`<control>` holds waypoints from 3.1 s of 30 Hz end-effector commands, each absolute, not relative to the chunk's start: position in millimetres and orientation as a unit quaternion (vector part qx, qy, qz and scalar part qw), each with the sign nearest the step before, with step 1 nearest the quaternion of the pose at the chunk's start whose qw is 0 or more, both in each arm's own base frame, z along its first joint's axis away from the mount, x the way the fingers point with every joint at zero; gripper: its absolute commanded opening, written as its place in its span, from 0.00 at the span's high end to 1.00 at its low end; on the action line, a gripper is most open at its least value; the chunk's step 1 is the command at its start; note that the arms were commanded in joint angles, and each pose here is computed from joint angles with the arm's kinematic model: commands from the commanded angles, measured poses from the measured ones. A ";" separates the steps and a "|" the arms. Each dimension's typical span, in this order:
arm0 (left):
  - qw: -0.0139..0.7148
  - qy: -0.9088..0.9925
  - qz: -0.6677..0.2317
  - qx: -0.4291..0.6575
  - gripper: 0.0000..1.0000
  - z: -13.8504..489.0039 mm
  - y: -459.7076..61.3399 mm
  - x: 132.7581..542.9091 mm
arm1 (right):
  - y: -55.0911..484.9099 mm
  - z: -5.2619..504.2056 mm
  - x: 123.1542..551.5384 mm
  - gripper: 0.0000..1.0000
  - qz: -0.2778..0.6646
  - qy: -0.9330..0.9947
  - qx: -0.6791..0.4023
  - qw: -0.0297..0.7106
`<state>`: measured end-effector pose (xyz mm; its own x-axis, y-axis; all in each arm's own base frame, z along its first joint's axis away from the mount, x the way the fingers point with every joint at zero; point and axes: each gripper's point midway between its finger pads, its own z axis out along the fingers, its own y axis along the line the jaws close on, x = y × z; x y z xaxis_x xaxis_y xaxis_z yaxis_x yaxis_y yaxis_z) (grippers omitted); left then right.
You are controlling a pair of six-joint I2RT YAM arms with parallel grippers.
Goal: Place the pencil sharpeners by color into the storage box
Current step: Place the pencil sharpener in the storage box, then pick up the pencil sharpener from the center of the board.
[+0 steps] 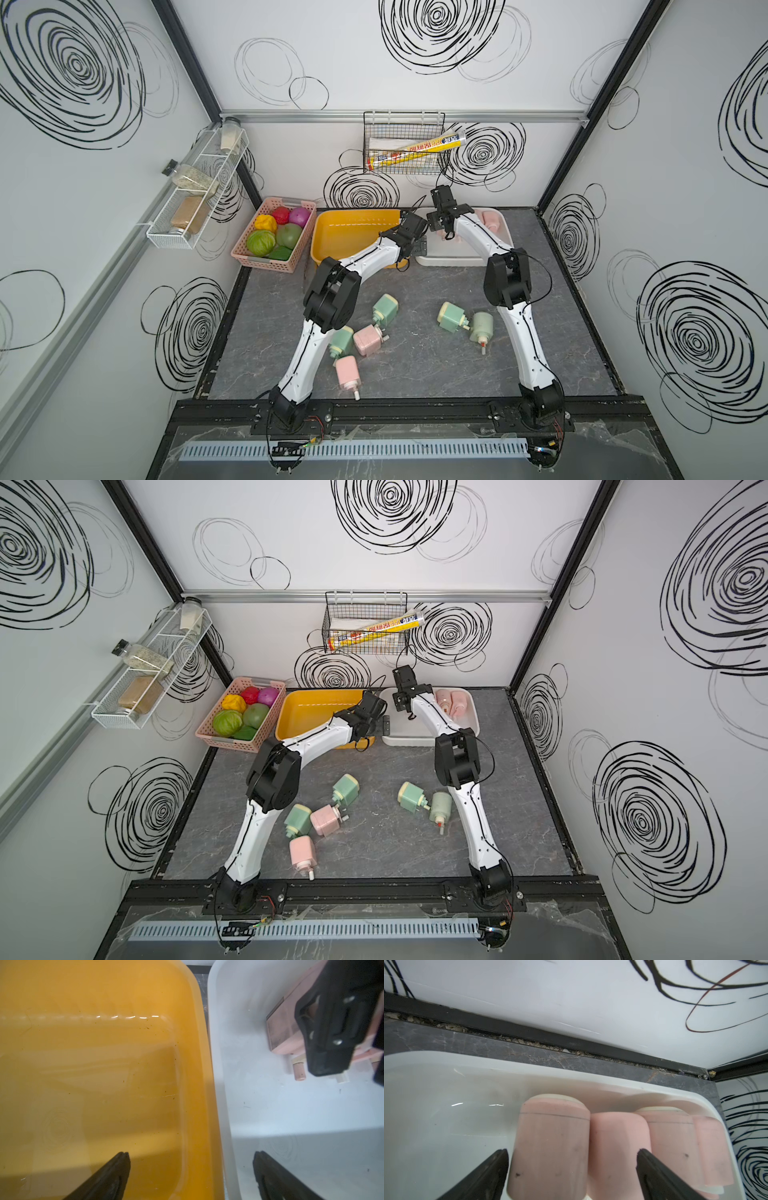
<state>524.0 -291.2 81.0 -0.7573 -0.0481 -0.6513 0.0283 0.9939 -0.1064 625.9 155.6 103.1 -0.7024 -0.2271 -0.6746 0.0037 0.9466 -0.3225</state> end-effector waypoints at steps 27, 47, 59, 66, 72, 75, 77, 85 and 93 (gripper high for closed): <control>0.349 0.936 -0.045 -0.011 0.01 80.0 -278.5 531.6 | 148.2 111.3 626.1 0.00 -0.219 0.894 -0.114 0.373; 0.340 0.937 -0.079 0.013 0.01 97.3 -287.4 524.8 | 152.4 124.2 623.3 0.00 -0.224 0.890 -0.134 0.375; 0.372 0.921 -0.098 0.059 0.01 166.4 -286.0 460.3 | 178.7 184.7 589.8 0.00 -0.086 0.891 -0.132 0.426; 0.391 0.916 -0.090 0.022 0.01 198.6 -232.9 404.7 | 202.6 230.8 544.5 0.00 0.031 0.863 -0.171 0.474; 0.403 0.909 -0.075 -0.075 0.01 198.6 -161.7 356.7 | 259.6 263.3 453.3 0.00 0.202 0.768 -0.353 0.496; 0.401 0.900 -0.073 -0.153 0.01 180.3 -116.0 337.3 | 292.4 258.8 387.3 0.01 0.232 0.683 -0.490 0.489; 0.389 0.894 -0.097 -0.201 0.01 166.0 -95.4 325.1 | 314.1 244.9 348.3 0.00 0.213 0.637 -0.571 0.472; 0.351 0.891 -0.093 -0.273 0.01 141.7 -52.9 287.0 | 350.4 204.5 248.6 0.03 0.276 0.533 -0.713 0.362; 0.332 0.866 -0.079 -0.366 0.01 118.3 -12.3 259.2 | 380.5 155.8 200.2 0.00 0.233 0.531 -0.771 0.263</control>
<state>269.5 -22.2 126.6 -0.5444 -0.6388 -0.5436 -0.5236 0.7651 -0.3747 218.0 380.6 174.5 0.3061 -0.6329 -0.7112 -0.9506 -0.2430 -0.1930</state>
